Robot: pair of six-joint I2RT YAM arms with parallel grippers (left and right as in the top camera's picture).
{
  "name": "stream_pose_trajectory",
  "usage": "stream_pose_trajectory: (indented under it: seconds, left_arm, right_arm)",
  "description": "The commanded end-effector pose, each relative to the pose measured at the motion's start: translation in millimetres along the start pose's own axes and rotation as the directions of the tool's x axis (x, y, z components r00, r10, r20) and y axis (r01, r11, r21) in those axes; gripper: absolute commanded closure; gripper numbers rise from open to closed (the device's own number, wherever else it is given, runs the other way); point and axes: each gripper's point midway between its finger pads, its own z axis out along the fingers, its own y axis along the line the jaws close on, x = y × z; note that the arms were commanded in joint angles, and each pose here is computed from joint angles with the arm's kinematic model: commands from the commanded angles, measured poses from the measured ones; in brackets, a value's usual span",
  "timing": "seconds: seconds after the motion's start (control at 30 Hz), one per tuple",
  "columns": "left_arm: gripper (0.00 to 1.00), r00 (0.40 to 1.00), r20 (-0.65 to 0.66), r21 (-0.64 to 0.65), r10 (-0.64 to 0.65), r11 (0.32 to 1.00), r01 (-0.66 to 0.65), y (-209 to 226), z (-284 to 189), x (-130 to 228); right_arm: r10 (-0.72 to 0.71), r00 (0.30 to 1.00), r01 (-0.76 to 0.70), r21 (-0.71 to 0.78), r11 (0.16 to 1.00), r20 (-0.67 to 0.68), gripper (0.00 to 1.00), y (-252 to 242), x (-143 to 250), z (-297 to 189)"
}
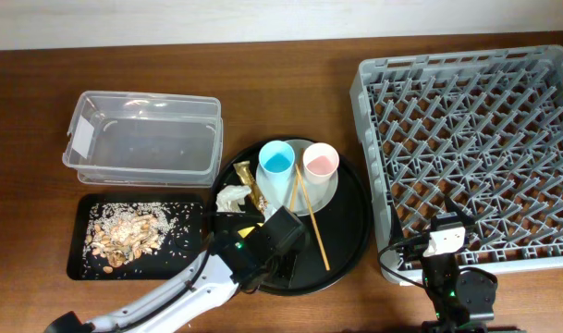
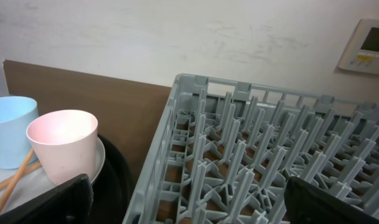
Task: Sort waste into correct bins and load items into the dishwasher rack
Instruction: 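Return the yellow bowl to the round black tray with left gripper, then grasp the gold wrapper and tissue with the left gripper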
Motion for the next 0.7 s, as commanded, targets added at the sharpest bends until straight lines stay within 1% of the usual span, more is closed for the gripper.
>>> stream_pose_trajectory:
  seconds: [0.0, 0.07, 0.13, 0.2, 0.23, 0.3, 0.37, 0.43, 0.57, 0.67]
  left_arm:
    - [0.57, 0.998, 0.064, 0.042, 0.023, 0.999, -0.026, -18.8, -26.2, -25.9]
    - [0.57, 0.994, 0.105, 0.026, 0.028, 0.999, -0.031, -23.4, -49.2, -42.5]
    - [0.57, 0.985, 0.169, -0.082, 0.026, 0.997, -0.012, -9.9, -75.0, -61.5]
    - [0.56, 0.972, 0.236, -0.214, 0.012, 0.976, 0.040, 17.3, -98.1, -79.0]
    - [0.55, 0.965, 0.261, -0.260, -0.024, 0.961, 0.094, 37.5, -102.8, -86.8]
    - [0.55, 0.958, 0.264, -0.292, -0.110, 0.938, 0.188, 69.4, -103.1, -92.6]
    - [0.55, 0.947, 0.253, -0.310, -0.199, 0.910, 0.274, 98.4, -97.4, -96.0]
    - [0.55, 0.943, 0.226, -0.338, -0.244, 0.888, 0.311, 115.3, -85.9, -95.7]
    - [0.56, 0.950, 0.138, -0.399, -0.281, 0.862, 0.313, 131.4, -45.6, -94.7]
    - [0.56, 0.953, 0.109, -0.416, -0.284, 0.858, 0.303, 134.4, -17.1, -99.8]
  right_arm:
    - [0.003, 1.000, -0.003, 0.001, 1.000, -0.003, 0.01, -0.4, 2.1, 0.0]
    - [0.004, 1.000, -0.004, 0.001, 1.000, -0.003, 0.02, -0.4, 2.1, 0.0]
    - [0.004, 1.000, -0.004, 0.001, 1.000, -0.003, 0.01, -0.4, 2.1, 0.0]
    - [0.004, 1.000, -0.004, 0.001, 1.000, -0.003, 0.01, -0.4, 2.1, 0.0]
    - [0.004, 1.000, -0.004, 0.001, 1.000, -0.003, 0.01, -0.4, 2.1, 0.0]
    - [0.003, 1.000, -0.003, 0.001, 1.000, -0.003, 0.01, -0.4, 2.1, 0.0]
    - [0.004, 1.000, -0.004, 0.001, 1.000, -0.003, 0.02, -0.4, 2.1, 0.0]
    - [0.003, 1.000, -0.003, 0.001, 1.000, -0.003, 0.01, -0.4, 2.1, 0.0]
    - [0.004, 1.000, -0.004, 0.001, 1.000, -0.003, 0.01, -0.4, 2.1, 0.0]
    - [0.003, 1.000, -0.003, 0.001, 1.000, -0.003, 0.01, -0.4, 2.2, 0.0]
